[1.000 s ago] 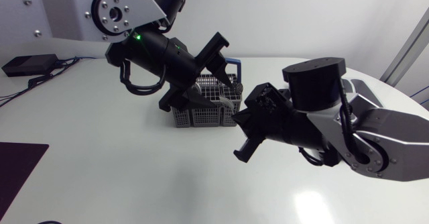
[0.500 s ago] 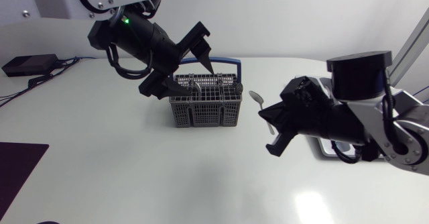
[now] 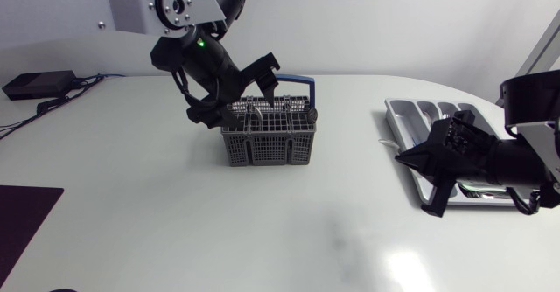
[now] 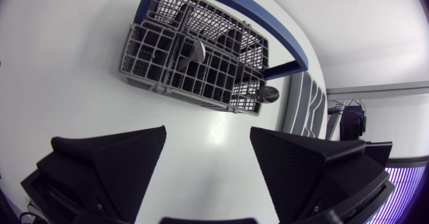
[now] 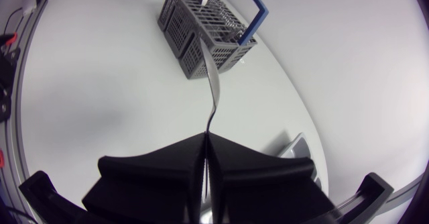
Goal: Unload the cutlery basket into the drawer organizer.
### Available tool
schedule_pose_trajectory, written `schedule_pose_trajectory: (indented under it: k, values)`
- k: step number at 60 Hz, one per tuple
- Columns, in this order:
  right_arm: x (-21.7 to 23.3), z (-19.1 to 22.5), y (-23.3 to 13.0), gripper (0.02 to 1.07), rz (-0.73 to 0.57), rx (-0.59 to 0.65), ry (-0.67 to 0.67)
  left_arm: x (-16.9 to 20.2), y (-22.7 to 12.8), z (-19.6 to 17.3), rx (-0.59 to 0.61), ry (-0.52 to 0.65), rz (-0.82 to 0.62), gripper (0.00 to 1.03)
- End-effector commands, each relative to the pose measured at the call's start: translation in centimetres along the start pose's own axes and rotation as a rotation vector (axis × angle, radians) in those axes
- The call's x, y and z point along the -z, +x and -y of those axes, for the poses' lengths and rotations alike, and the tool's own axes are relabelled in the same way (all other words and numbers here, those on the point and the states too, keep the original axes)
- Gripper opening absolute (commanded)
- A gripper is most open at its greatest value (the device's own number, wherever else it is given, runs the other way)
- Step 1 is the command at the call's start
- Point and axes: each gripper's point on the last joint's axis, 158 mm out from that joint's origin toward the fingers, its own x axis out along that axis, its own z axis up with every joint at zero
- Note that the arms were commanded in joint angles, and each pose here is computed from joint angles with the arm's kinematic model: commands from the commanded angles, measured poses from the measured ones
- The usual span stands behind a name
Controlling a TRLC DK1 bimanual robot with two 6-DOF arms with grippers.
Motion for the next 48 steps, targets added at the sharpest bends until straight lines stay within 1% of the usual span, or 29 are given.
schedule_pose_trajectory:
  k: [1,18,25,48]
  values:
    - [2.6,0.4,0.2,0.08,-0.049,-0.023,-0.096,-0.6,0.5,0.5,-0.008,0.027,0.010,0.88]
    - [10.8,3.7,-0.2,0.08,-0.194,-0.076,-0.205,-1.1,1.4,0.0,-0.035,0.024,0.024,0.88]
    - [13.9,5.4,-0.6,0.08,-0.241,-0.089,-0.216,-1.5,1.5,0.0,-0.042,0.026,0.039,0.88]
    - [22.7,8.3,-1.3,0.08,-0.400,-0.177,-0.258,-1.7,2.1,0.0,-0.060,0.029,0.050,0.88]
